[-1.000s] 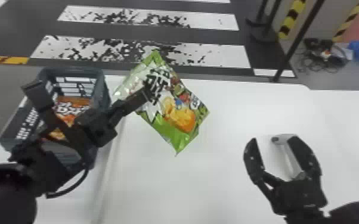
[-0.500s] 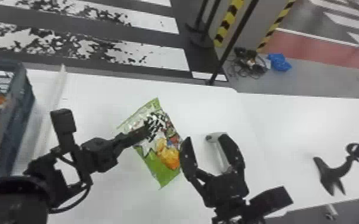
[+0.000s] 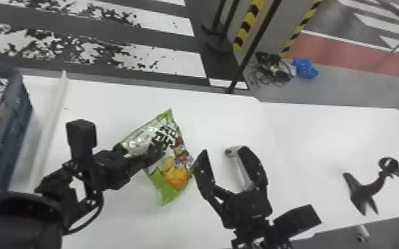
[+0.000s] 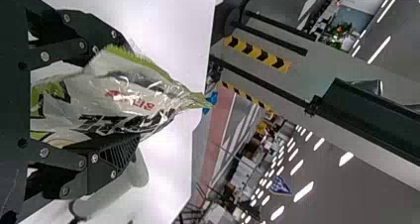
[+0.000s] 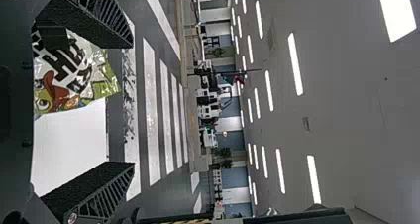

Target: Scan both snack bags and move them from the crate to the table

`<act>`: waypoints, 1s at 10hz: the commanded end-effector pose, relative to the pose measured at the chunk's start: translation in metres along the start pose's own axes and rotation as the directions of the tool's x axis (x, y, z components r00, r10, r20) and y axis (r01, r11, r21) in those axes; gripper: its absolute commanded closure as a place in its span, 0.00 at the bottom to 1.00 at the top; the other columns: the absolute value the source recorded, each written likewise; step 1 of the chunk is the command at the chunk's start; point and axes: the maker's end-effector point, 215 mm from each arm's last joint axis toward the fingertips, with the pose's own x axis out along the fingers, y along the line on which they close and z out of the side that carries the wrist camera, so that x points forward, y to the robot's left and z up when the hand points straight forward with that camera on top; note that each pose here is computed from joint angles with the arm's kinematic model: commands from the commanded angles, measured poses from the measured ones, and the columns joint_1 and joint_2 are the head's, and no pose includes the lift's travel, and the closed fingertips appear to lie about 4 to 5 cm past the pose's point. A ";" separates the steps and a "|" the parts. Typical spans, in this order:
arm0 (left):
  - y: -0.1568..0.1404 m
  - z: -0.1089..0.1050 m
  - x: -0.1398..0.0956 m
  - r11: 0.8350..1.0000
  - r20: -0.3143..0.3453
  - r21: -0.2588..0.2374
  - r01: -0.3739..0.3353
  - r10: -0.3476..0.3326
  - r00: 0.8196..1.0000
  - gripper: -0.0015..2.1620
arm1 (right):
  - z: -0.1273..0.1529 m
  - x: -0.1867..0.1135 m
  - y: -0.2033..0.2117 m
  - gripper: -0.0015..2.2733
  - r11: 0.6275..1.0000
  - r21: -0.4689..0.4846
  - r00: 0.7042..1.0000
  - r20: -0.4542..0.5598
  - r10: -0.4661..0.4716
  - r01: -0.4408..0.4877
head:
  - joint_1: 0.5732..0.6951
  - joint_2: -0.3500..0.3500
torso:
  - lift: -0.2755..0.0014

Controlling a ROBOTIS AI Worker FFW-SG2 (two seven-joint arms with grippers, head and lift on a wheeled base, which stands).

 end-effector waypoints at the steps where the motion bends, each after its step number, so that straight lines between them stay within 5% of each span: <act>1: 0.011 0.011 -0.007 0.979 -0.005 0.181 -0.096 0.099 0.995 0.01 | 0.001 0.000 0.001 0.04 1.000 -0.001 1.000 0.002 0.009 -0.009 | 1.00 0.00 | 0.68; 4: 0.038 0.021 -0.025 0.860 0.025 0.434 -0.267 0.285 0.958 0.02 | 0.001 0.000 0.005 0.04 1.000 0.000 1.000 0.002 0.024 -0.024 | 1.00 0.06 | 0.68; 5: 0.044 0.034 -0.036 0.783 0.099 0.515 -0.349 0.350 0.931 0.02 | 0.000 0.000 0.005 0.04 1.000 0.003 1.000 0.001 0.025 -0.025 | 1.00 0.08 | 0.68; 6: 0.040 0.051 -0.052 0.727 0.189 0.549 -0.412 0.372 0.909 0.02 | -0.002 -0.001 0.006 0.04 0.999 0.011 0.999 -0.003 0.044 -0.044 | 1.00 0.12 | 0.68; 7: 0.034 0.067 -0.070 0.722 0.250 0.537 -0.436 0.358 0.900 0.03 | -0.006 -0.001 0.004 0.04 0.998 0.023 0.998 -0.014 0.058 -0.058 | 1.00 0.13 | 0.68; 8: 0.032 0.078 -0.090 0.739 0.289 0.505 -0.446 0.343 0.894 0.03 | -0.010 0.000 0.006 0.04 0.997 0.027 0.997 -0.025 0.069 -0.068 | 1.00 0.15 | 0.68; 9: 0.033 0.090 -0.112 0.773 0.327 0.447 -0.451 0.328 0.886 0.03 | -0.017 0.003 0.008 0.04 0.996 0.033 0.996 -0.050 0.080 -0.078 | 1.00 0.16 | 0.68; 10: 0.038 0.098 -0.133 0.776 0.350 0.420 -0.471 0.341 0.873 0.03 | -0.026 0.006 0.010 0.04 0.995 0.048 0.993 -0.080 0.091 -0.087 | 1.00 0.19 | 0.68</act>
